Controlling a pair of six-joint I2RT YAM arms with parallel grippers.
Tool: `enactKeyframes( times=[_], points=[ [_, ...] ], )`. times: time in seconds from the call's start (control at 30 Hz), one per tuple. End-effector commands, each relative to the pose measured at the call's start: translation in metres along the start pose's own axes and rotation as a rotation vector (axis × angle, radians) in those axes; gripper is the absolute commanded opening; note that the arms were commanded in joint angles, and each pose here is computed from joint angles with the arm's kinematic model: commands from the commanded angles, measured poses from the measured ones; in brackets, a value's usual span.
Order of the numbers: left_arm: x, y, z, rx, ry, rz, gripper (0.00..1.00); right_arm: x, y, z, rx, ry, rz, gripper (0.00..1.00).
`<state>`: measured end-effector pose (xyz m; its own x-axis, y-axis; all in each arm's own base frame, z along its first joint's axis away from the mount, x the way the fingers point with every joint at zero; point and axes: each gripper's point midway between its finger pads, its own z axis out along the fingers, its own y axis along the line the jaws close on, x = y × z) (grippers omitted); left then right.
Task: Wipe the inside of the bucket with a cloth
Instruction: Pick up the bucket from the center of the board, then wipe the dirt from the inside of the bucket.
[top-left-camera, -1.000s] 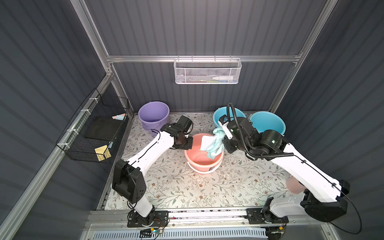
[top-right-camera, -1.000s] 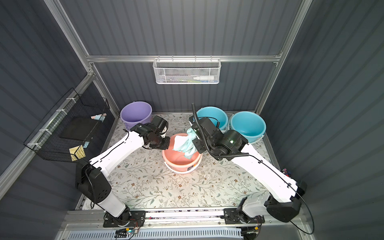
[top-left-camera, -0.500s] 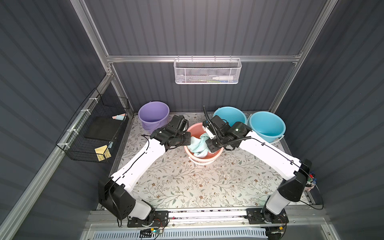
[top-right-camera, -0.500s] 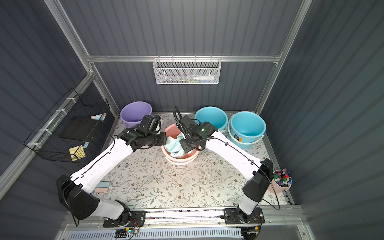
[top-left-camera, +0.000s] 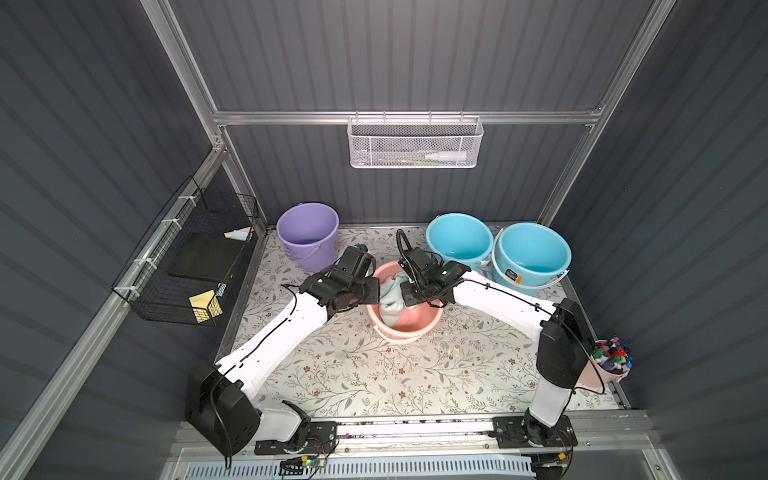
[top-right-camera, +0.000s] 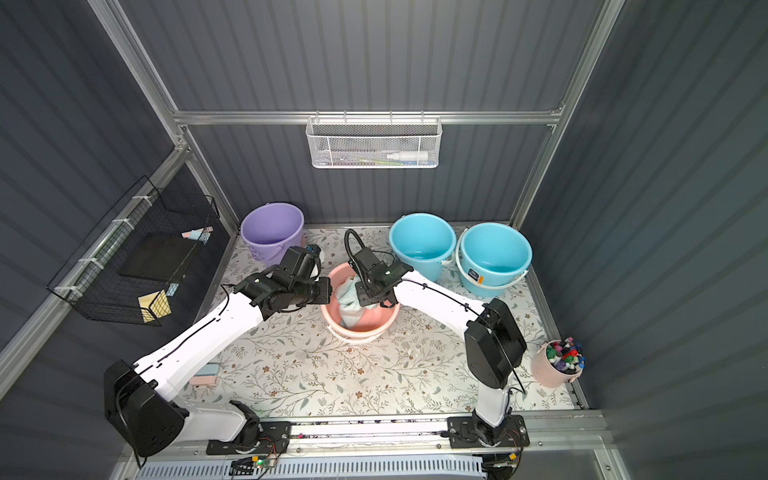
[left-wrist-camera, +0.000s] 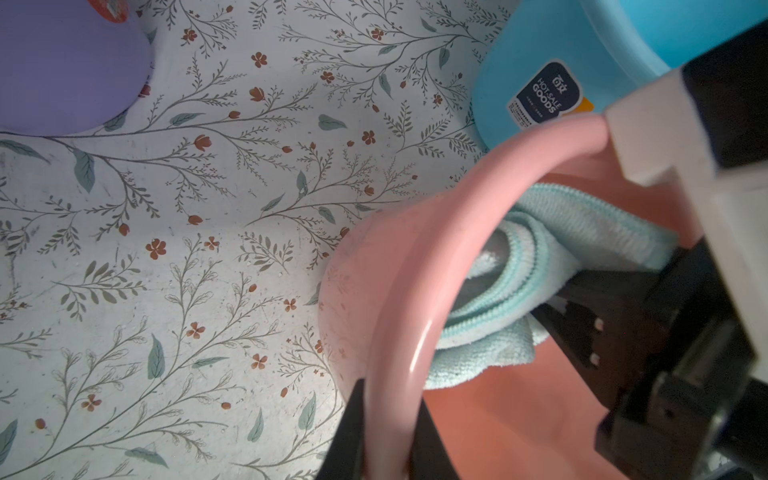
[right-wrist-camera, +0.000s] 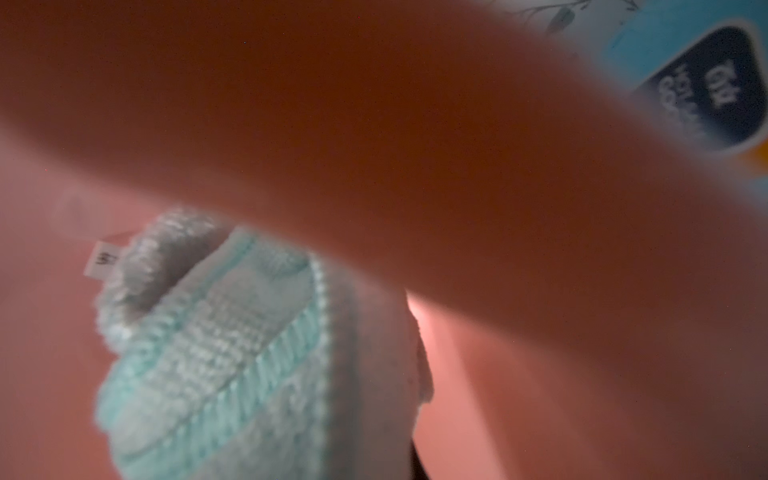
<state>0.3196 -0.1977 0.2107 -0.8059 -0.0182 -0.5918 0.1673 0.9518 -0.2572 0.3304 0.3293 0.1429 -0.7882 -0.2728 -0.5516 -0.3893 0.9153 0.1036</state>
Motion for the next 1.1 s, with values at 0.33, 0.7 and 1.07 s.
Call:
enactKeyframes(
  times=[0.33,0.7,1.07],
  points=[
    [-0.025,-0.015,-0.008,0.057,-0.104,-0.031,0.0,0.027,0.024,-0.027,-0.087,-0.044,-0.142,0.03],
    [-0.031,-0.026,-0.019,0.125,-0.138,0.014,0.0,0.056,0.003,0.009,-0.06,0.171,-0.051,0.12],
    [-0.024,-0.025,-0.016,0.126,-0.113,0.02,0.0,0.016,-0.007,0.02,0.032,0.042,0.024,0.44]
  ],
)
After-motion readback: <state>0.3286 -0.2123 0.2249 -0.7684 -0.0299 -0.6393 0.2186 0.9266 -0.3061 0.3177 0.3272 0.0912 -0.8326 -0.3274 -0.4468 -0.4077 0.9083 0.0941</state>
